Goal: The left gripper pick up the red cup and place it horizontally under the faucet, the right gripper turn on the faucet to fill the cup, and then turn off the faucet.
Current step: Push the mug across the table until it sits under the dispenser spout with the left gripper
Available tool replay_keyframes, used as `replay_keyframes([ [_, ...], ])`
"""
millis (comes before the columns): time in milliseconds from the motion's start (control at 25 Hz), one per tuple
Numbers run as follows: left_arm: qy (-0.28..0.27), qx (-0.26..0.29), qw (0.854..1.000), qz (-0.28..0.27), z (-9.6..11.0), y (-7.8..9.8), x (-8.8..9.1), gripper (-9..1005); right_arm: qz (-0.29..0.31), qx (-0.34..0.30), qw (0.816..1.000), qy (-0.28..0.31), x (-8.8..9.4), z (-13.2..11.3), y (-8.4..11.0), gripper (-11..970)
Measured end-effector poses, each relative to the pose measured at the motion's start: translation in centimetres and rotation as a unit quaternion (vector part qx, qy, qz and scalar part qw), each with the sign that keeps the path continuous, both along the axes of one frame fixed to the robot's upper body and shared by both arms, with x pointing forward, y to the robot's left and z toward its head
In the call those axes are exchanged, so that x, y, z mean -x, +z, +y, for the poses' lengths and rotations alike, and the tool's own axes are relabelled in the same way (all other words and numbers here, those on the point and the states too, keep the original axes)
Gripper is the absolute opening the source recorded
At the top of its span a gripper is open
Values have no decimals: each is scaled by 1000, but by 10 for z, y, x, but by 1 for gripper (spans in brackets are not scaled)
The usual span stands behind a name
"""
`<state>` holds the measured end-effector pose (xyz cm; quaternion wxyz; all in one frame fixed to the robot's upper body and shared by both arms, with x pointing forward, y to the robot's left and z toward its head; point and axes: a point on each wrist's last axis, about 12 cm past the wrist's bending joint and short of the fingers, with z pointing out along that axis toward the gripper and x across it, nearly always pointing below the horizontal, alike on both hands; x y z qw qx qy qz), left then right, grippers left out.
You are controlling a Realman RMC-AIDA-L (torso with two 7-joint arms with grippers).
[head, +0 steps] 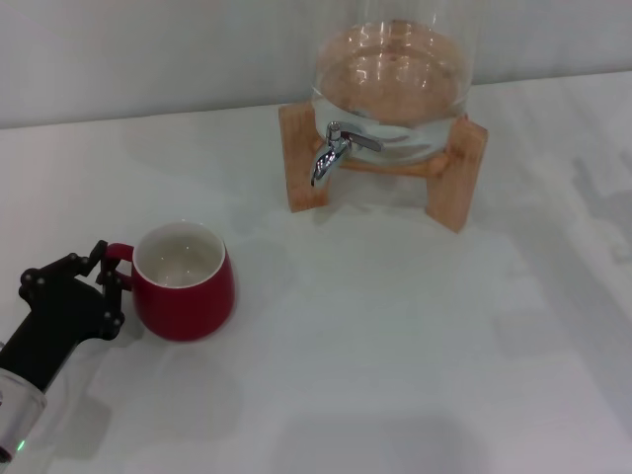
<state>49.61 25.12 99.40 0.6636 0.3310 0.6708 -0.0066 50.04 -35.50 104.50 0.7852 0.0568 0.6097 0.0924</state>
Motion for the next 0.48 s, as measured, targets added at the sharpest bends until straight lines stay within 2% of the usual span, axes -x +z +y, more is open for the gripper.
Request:
replay_keyframes([
  [480,2,9,1000,2,-4,3,-9,101,2,0,1000,0,0,0,-1,721],
])
